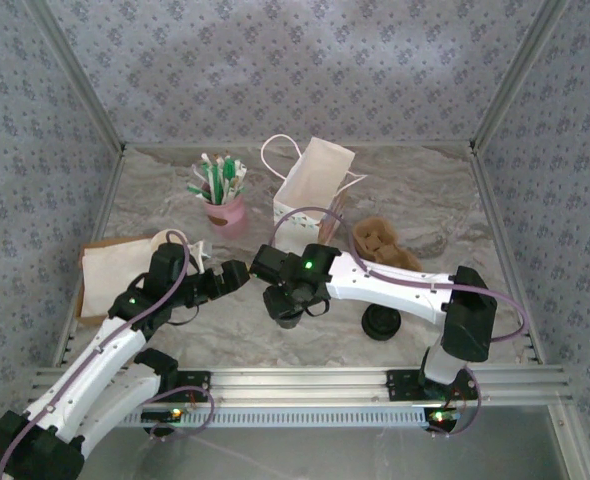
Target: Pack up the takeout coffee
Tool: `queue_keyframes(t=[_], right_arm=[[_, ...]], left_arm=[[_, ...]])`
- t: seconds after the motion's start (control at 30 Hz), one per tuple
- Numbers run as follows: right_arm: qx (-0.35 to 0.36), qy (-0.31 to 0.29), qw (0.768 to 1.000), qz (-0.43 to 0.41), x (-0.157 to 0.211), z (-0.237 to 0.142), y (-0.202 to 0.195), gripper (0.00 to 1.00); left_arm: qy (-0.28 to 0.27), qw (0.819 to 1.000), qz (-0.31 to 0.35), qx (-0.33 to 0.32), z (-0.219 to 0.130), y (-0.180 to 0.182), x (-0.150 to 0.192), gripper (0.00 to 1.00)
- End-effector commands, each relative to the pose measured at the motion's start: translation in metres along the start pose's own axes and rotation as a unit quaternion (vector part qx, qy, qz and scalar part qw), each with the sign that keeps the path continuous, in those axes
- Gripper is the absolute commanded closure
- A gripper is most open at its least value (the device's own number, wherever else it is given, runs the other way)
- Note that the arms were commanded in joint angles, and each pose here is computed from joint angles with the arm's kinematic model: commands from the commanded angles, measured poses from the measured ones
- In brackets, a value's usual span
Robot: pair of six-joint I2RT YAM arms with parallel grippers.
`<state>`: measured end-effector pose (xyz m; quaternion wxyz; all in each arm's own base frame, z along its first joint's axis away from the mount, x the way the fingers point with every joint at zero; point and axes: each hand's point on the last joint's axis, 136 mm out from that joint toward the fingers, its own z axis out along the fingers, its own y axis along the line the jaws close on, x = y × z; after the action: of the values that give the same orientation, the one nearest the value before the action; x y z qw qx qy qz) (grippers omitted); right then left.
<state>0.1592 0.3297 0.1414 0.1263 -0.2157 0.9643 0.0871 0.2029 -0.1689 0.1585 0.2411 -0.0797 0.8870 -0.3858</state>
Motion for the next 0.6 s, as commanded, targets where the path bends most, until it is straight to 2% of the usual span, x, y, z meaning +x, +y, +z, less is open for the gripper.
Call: queue_keyframes(t=[0.0, 0.57], right_arm=[[0.011, 0.026, 1.0, 0.005, 0.01, 0.01, -0.005, 0.36], [0.049, 0.063, 0.997, -0.004, 0.019, 0.024, -0.012, 0.36]], left_arm=[[-0.001, 1.0, -0.001, 0.011, -0.001, -0.003, -0.001, 0.01], [0.002, 1.0, -0.003, 0.011, 0.001, -0.001, 0.002, 0.0]])
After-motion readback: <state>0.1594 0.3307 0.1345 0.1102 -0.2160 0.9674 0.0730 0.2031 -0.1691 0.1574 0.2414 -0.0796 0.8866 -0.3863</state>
